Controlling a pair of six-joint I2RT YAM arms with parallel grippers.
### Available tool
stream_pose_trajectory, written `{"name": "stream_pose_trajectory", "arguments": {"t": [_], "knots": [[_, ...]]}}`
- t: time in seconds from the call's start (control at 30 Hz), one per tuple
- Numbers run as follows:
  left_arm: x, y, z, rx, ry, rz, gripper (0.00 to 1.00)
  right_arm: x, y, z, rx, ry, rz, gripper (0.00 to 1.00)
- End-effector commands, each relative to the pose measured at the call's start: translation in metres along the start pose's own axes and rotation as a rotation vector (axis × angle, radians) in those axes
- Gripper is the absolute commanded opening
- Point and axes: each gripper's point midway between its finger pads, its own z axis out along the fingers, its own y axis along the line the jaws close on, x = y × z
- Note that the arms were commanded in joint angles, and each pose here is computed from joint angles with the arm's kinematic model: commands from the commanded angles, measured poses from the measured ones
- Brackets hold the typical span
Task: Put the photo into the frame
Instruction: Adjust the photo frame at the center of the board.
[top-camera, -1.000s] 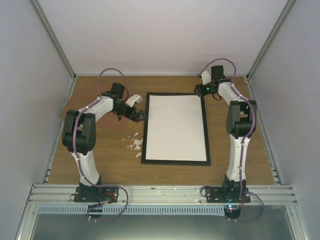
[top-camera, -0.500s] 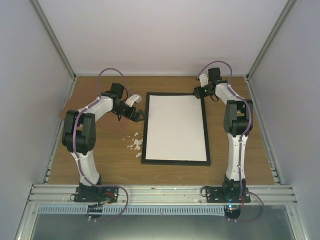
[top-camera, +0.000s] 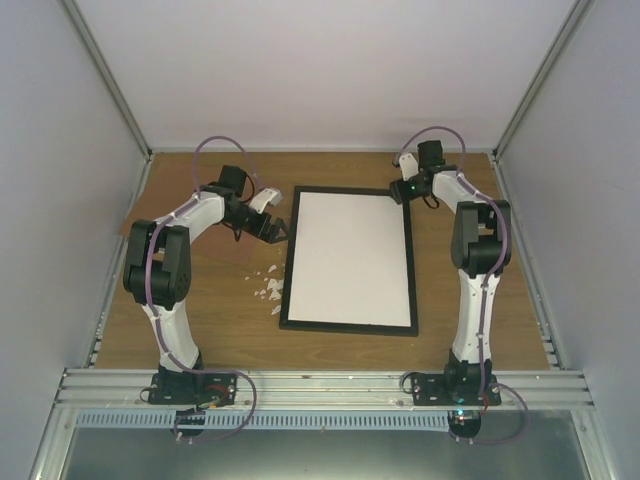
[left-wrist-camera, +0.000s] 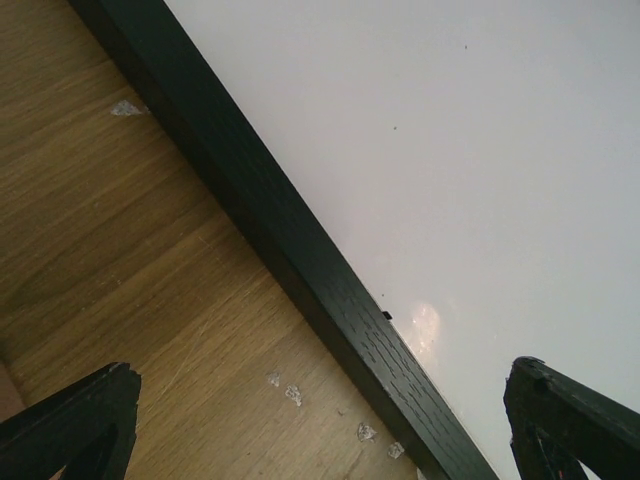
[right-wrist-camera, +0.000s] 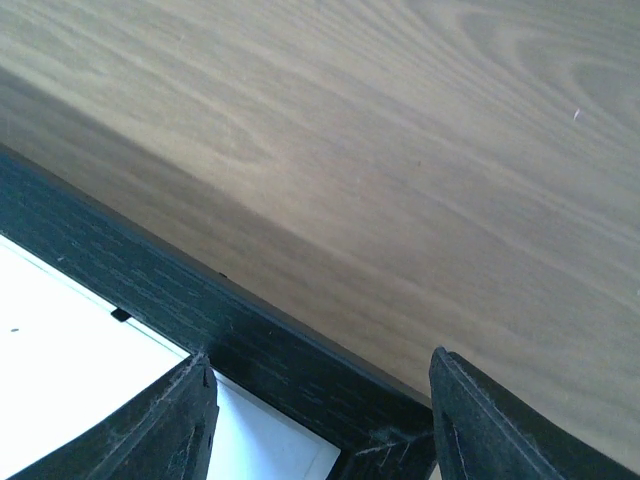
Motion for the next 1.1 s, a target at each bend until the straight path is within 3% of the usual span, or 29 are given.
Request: {"name": "stream_pose_trajectory", "arguments": {"t": [0.0,0.27,0.6,0.73,0.9,1.07], "knots": [[-0.011,0.0,-0.005,0.012,-0.033,0.02,0.99,0.016,0.01,-0.012,-0.005,0.054,-0.006,0.59],[-0.015,0.003,-0.008,-0.008,-0.048,0.027,0.99,-0.008,0.006,-0.028,0.004,0.003,0.004,0.6],[-0.035,0.033,-0.06,-0.217,-0.155,0.068,0.99,-0.051,0.028,-0.094,-0.135,-0.163,-0.039,0.68],[-0.023,0.056,-0.085,-0.242,-0.166,-0.003,0.99,-0.068,0.04,-0.126,-0.167,-0.256,-0.107,0.82],[0.001,0.09,-0.098,-0.33,-0.101,-0.041,0.99,-0.096,0.065,-0.157,-0.28,-0.379,-0.108,0.97],[0.037,0.076,-0.08,-0.286,0.019,0.092,0.99,-0.083,0.094,-0.155,-0.345,-0.35,-0.153,0.99]]}}
